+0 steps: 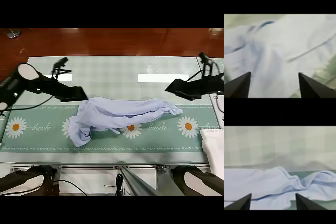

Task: Fold the shirts.

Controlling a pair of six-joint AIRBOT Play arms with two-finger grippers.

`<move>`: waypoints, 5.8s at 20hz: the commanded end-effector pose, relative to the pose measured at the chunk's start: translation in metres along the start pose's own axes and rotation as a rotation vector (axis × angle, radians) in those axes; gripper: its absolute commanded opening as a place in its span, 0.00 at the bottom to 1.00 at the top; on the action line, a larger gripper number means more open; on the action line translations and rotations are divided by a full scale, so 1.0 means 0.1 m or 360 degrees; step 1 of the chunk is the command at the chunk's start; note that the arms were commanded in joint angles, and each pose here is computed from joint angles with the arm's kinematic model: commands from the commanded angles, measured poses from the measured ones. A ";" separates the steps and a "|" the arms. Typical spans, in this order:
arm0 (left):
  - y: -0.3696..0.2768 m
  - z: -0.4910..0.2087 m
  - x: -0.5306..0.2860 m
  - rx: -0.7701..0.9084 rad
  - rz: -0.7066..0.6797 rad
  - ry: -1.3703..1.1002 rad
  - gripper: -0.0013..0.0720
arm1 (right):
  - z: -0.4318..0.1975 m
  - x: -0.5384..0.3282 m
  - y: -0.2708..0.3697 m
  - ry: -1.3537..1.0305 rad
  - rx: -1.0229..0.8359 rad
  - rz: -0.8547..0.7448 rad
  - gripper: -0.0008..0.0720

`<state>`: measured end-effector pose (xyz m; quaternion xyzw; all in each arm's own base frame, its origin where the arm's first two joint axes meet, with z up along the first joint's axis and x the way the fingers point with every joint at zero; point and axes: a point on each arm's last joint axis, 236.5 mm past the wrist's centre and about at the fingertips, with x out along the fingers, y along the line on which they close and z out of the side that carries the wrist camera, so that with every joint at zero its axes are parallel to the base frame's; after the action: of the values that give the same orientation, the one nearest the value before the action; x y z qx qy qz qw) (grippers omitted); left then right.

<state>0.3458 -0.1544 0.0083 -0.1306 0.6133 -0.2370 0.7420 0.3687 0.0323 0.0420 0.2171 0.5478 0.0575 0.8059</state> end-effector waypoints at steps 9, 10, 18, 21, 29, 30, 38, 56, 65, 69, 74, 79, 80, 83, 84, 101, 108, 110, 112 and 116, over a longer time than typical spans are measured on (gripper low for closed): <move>0.43 -1.49 0.37 -0.0721 -0.0371 0.0268 0.98 | -1.34 0.29 -0.78 0.0052 0.0576 0.0247 0.88; 0.33 -1.35 0.38 -0.0683 -0.0474 0.0163 0.98 | -1.38 0.33 -0.71 0.0053 0.0594 0.0306 0.88; 0.13 -1.15 0.84 -0.0518 -0.0404 0.0059 0.97 | -1.39 0.34 -0.64 0.0048 0.0611 0.0362 0.88; 0.03 -1.10 0.86 -0.0353 -0.0425 0.0060 0.05 | -1.39 0.34 -0.64 0.0047 0.0612 0.0360 0.88; -0.16 -0.63 0.58 -0.0196 -0.0493 -0.0056 0.05 | -1.23 0.43 -0.64 -0.0043 0.0578 0.0311 0.88; -0.16 -0.60 0.57 -0.0192 -0.0494 -0.0063 0.05 | -1.21 0.50 -0.62 -0.0033 0.0568 0.0297 0.88; -0.22 -0.67 0.55 -0.0196 -0.0530 -0.0014 0.05 | -0.88 1.14 -0.19 0.0247 0.0561 0.0396 0.83; -1.95 0.85 -4.31 0.0799 0.0114 -0.1793 0.05 | 0.62 -3.72 1.98 -0.1284 -0.0902 0.0282 0.04; -1.44 0.05 -4.86 0.0557 0.0691 -0.1920 0.05 | -0.92 -3.42 1.33 -0.0927 -0.0712 0.0032 0.04; -0.78 0.15 -3.52 0.0332 0.0589 -0.1223 0.05 | -1.37 -2.26 0.86 -0.0452 -0.0461 0.0094 0.04; -0.18 -0.14 -1.63 0.0001 0.0242 -0.0447 0.05 | -1.39 -1.14 0.40 -0.0236 -0.0187 0.0113 0.04; 0.42 -0.03 -0.52 -0.0319 0.0148 -0.0269 0.05 | -0.75 -0.34 -0.01 -0.0217 -0.0038 0.0027 0.04; 0.41 0.05 -0.40 -0.0339 0.0089 -0.0261 0.05 | -0.61 -0.18 -0.10 -0.0209 0.0006 0.0007 0.04; 0.31 0.41 -0.16 -0.0396 -0.0127 -0.0356 0.05 | -0.25 0.27 -0.29 -0.0160 0.0130 -0.0023 0.04; 0.29 0.52 -0.12 -0.0433 -0.0174 -0.0400 0.05 | -0.14 0.39 -0.31 -0.0141 0.0166 -0.0013 0.04; 0.63 -0.69 -0.09 -0.0631 -0.0151 0.0285 0.98 | -0.41 -0.02 -1.21 0.0135 0.0532 0.0065 0.88; -0.22 -0.83 0.91 -0.0596 -0.0380 0.0151 0.98 | -0.99 0.29 -0.65 0.0036 0.0607 0.0449 0.88; -0.29 -0.80 1.08 -0.0636 -0.0330 0.0114 0.98 | -1.01 0.29 -0.64 0.0049 0.0599 0.0458 0.88; -0.37 -0.78 1.17 -0.0679 -0.0360 0.0108 0.98 | -1.01 0.29 -0.64 0.0049 0.0599 0.0457 0.88; -0.40 -0.65 1.26 -0.0745 -0.0403 0.0029 0.97 | -1.00 0.29 -0.65 0.0038 0.0600 0.0449 0.88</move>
<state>0.2776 -0.2397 -0.0880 -0.3537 0.6601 -0.1925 0.6342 0.2802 0.0109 -0.0407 0.4359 0.5257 0.0677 0.7274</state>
